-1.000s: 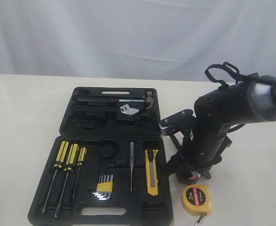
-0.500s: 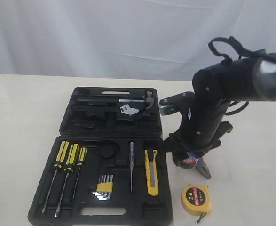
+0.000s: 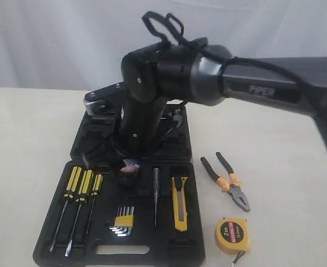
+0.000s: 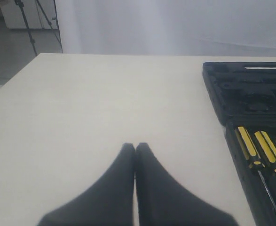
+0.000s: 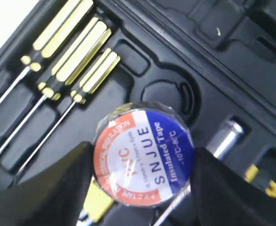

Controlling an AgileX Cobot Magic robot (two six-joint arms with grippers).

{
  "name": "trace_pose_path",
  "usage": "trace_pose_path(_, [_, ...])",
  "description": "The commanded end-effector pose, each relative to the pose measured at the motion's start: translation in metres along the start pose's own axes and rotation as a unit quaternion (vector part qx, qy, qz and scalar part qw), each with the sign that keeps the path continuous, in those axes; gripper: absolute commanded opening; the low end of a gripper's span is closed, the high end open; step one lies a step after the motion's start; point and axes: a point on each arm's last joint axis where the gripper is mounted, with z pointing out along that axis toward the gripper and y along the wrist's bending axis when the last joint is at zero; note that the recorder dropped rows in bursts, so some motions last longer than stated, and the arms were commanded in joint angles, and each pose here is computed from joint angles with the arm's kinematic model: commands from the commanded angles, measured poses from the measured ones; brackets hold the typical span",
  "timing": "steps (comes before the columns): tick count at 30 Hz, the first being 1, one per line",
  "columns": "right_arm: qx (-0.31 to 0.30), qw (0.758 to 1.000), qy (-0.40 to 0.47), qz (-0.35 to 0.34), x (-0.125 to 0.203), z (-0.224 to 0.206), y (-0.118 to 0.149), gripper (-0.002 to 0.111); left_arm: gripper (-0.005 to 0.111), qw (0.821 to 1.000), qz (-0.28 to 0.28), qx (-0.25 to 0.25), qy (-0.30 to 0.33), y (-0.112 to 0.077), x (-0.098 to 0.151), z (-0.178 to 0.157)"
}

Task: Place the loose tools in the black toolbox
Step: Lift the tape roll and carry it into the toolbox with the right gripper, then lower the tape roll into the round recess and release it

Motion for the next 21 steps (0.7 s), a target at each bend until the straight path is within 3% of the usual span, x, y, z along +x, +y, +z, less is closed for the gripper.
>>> trace_pose_path(1, [0.000,1.000,0.003,-0.001,-0.011,0.035,0.002,0.013,0.000,1.000,-0.005,0.004,-0.004,-0.001,0.000,0.000])
trace_pose_path(12, [0.009,1.000,-0.024,-0.009,-0.018,0.056,0.001,0.013,0.000,1.000,-0.005,0.004,-0.004,-0.001,0.000,0.000])
trace_pose_path(21, [0.016,1.000,0.008,-0.006,-0.012,0.064,-0.003,0.013,0.000,1.000,-0.005,0.004,-0.004,-0.001,0.000,0.000])
